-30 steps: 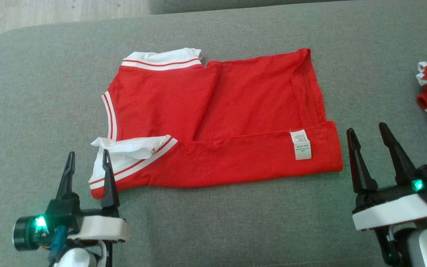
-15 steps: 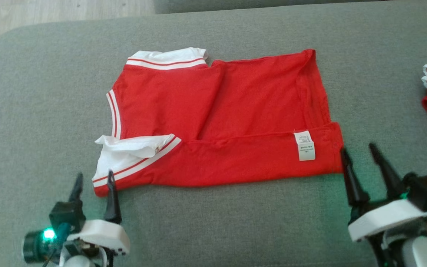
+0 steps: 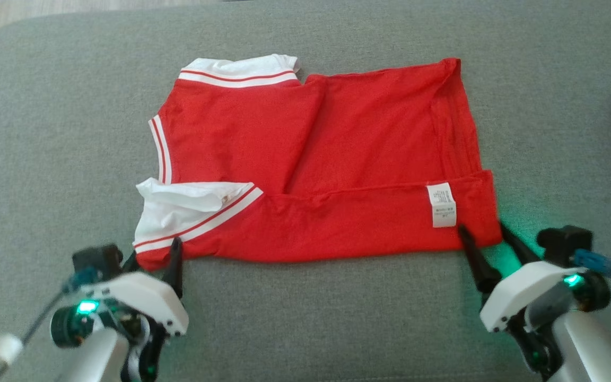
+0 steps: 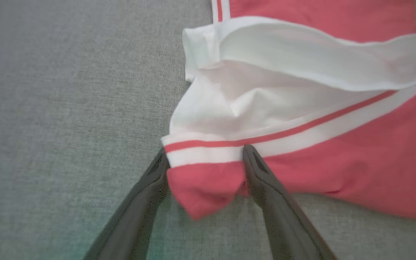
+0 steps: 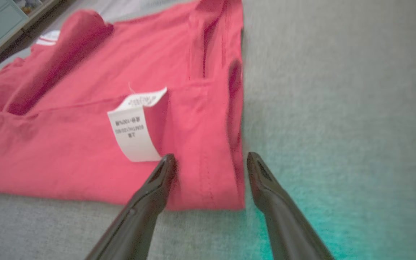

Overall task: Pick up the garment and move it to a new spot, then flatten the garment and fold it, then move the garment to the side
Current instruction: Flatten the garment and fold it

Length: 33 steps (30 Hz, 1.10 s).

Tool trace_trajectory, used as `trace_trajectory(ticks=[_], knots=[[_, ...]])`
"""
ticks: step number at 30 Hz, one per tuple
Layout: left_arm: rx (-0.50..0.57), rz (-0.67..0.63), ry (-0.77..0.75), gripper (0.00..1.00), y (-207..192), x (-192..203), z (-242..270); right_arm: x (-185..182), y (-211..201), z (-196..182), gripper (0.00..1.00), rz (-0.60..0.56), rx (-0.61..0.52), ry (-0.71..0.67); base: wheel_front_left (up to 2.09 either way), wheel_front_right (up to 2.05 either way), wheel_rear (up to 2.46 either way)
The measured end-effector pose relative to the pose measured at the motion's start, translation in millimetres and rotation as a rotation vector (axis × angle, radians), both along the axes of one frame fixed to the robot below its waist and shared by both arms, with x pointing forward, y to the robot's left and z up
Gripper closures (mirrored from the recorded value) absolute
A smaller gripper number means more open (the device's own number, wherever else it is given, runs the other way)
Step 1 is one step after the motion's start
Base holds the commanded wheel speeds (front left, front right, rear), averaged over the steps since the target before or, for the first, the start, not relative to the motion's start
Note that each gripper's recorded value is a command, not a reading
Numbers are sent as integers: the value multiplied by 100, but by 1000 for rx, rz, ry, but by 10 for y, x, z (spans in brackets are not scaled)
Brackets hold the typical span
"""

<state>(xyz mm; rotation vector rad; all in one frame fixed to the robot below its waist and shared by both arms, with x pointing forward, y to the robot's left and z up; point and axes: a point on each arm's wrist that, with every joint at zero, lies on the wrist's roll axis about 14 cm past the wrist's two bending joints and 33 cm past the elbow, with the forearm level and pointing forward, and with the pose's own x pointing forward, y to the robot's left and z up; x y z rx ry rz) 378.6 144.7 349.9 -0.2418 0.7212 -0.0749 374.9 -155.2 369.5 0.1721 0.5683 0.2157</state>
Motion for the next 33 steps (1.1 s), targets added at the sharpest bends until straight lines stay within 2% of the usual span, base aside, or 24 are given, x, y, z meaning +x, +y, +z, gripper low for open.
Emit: trace_trajectory(ticks=[4, 5, 6, 7, 13, 21, 25, 33], knots=[[-71, -11, 80, 0, -72, 2, -23, -20, 73, -84, 0, 13, 33, 54, 0, 0, 0], [-89, -23, 93, 16, -102, 6, -18, -13, 78, -104, 5, 21, 34, 73, 0, 0, 0], [-114, -31, 102, 69, -131, 9, -6, 1, 86, -109, 49, 26, 43, 87, 0, 0, 0], [-137, -33, 106, 100, -148, 12, 9, 9, 99, -118, 100, 34, 47, 101, 0, 0, 0], [-237, -34, 59, 100, -258, 25, 126, 44, 138, -78, 100, 54, 67, 103, 0, 0, 0], [-293, 31, -98, 100, -179, -43, 494, 61, 31, 255, 100, 22, 76, -19, 0, 0, 0], [-303, 52, -138, 100, -159, -168, 669, -175, -49, 225, 100, -5, 75, 23, 0, 0, 0], [-303, 146, -14, 100, -41, -685, 455, -771, 22, -44, 100, -67, 120, 184, 0, 0, 0]])
